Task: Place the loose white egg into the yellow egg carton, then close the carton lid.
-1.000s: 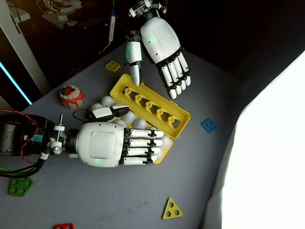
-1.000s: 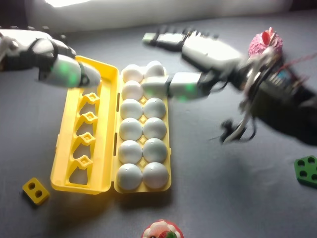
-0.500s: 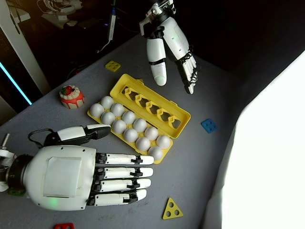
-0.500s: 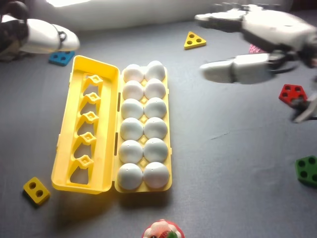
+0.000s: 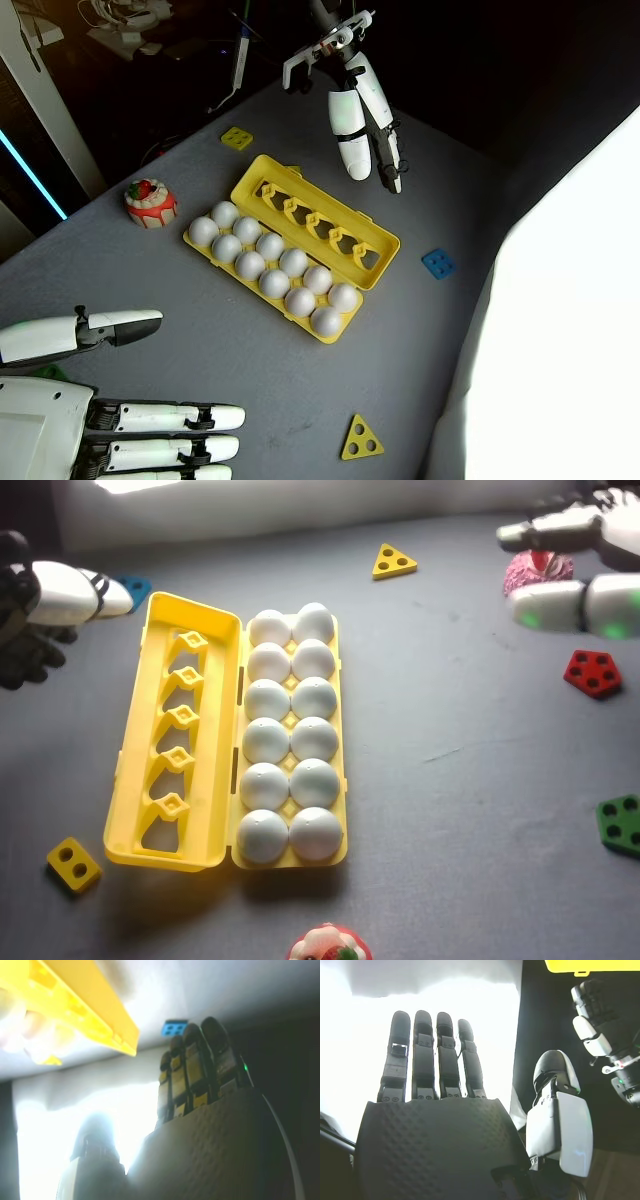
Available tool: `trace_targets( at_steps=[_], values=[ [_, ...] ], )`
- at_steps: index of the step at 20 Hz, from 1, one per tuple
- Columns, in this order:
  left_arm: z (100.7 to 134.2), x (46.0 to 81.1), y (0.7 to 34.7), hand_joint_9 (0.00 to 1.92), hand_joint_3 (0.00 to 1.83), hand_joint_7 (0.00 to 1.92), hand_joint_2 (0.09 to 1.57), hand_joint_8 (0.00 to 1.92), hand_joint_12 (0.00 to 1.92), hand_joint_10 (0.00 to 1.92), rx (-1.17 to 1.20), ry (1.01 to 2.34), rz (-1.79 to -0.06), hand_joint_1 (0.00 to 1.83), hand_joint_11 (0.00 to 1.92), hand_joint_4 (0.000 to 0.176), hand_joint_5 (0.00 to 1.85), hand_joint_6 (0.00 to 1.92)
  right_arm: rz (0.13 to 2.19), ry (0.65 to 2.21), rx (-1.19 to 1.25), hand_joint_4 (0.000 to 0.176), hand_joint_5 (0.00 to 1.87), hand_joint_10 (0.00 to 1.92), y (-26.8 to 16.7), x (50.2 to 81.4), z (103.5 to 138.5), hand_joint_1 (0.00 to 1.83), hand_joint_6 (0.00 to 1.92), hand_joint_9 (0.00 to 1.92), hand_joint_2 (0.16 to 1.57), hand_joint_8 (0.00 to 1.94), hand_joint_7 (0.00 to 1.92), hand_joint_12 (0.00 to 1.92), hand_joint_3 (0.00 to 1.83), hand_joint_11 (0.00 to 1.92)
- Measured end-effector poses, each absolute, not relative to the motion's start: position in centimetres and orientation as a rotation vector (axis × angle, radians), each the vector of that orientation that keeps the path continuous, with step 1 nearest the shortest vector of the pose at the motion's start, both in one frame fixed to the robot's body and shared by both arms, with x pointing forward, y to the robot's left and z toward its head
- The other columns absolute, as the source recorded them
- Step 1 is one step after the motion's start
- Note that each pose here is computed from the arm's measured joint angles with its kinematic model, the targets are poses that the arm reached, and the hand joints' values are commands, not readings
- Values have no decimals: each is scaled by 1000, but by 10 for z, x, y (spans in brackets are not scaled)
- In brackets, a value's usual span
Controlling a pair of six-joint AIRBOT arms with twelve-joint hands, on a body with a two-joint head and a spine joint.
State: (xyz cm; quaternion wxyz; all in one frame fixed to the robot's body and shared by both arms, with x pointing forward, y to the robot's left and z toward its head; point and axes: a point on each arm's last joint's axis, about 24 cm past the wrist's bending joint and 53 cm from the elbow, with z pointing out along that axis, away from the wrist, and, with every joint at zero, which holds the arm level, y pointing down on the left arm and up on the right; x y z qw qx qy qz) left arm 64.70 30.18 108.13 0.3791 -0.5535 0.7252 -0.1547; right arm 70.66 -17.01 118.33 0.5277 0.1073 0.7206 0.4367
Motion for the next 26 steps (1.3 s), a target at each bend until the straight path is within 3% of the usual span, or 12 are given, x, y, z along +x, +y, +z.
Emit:
trace_targets(
  at_steps=[2, 3, 8, 11, 12, 14, 26],
  values=[
    [1075, 644, 299, 450, 2, 480, 1296, 35, 1140, 76, -1434, 1853, -404, 0, 0, 0, 393, 34, 1033, 1749, 295, 0, 286, 3, -189, 702, 1175, 72, 0, 281, 1157, 1, 295, 665, 5, 0],
    [1071, 642, 294, 444, 4, 483, 1305, 32, 1119, 76, -1439, 1862, -408, 0, 0, 0, 401, 33, 1006, 1756, 253, 0, 306, 5, -195, 698, 1173, 89, 6, 289, 1152, 5, 311, 706, 1, 0],
    [1056, 638, 282, 454, 0, 509, 1302, 33, 1100, 101, -1456, 1887, -436, 4, 0, 0, 429, 30, 975, 1759, 150, 0, 300, 4, -194, 690, 1174, 87, 3, 281, 1162, 3, 323, 633, 3, 0],
    [1049, 634, 284, 313, 0, 523, 1311, 15, 1086, 428, -1475, 1888, -420, 12, 0, 0, 434, 0, 942, 1749, 132, 0, 286, 0, -204, 690, 1179, 70, 0, 260, 1175, 0, 314, 538, 3, 0],
    [1048, 633, 284, 276, 0, 535, 1309, 17, 1109, 542, -1476, 1889, -418, 65, 0, 0, 448, 4, 927, 1752, 123, 0, 289, 2, -207, 689, 1177, 101, 1, 265, 1170, 1, 318, 567, 0, 0],
    [1044, 631, 282, 215, 0, 529, 1303, 14, 1134, 673, -1486, 1891, -420, 98, 0, 0, 443, 0, 903, 1762, 100, 0, 351, 21, -209, 686, 1175, 149, 15, 339, 1137, 7, 346, 827, 0, 0],
    [1018, 617, 274, 194, 0, 536, 1301, 18, 1089, 730, -1599, 1870, -444, 75, 0, 0, 440, 1, 912, 1741, 36, 0, 317, 2, -195, 677, 1178, 64, 1, 333, 1162, 3, 352, 832, 2, 0]
  ],
)
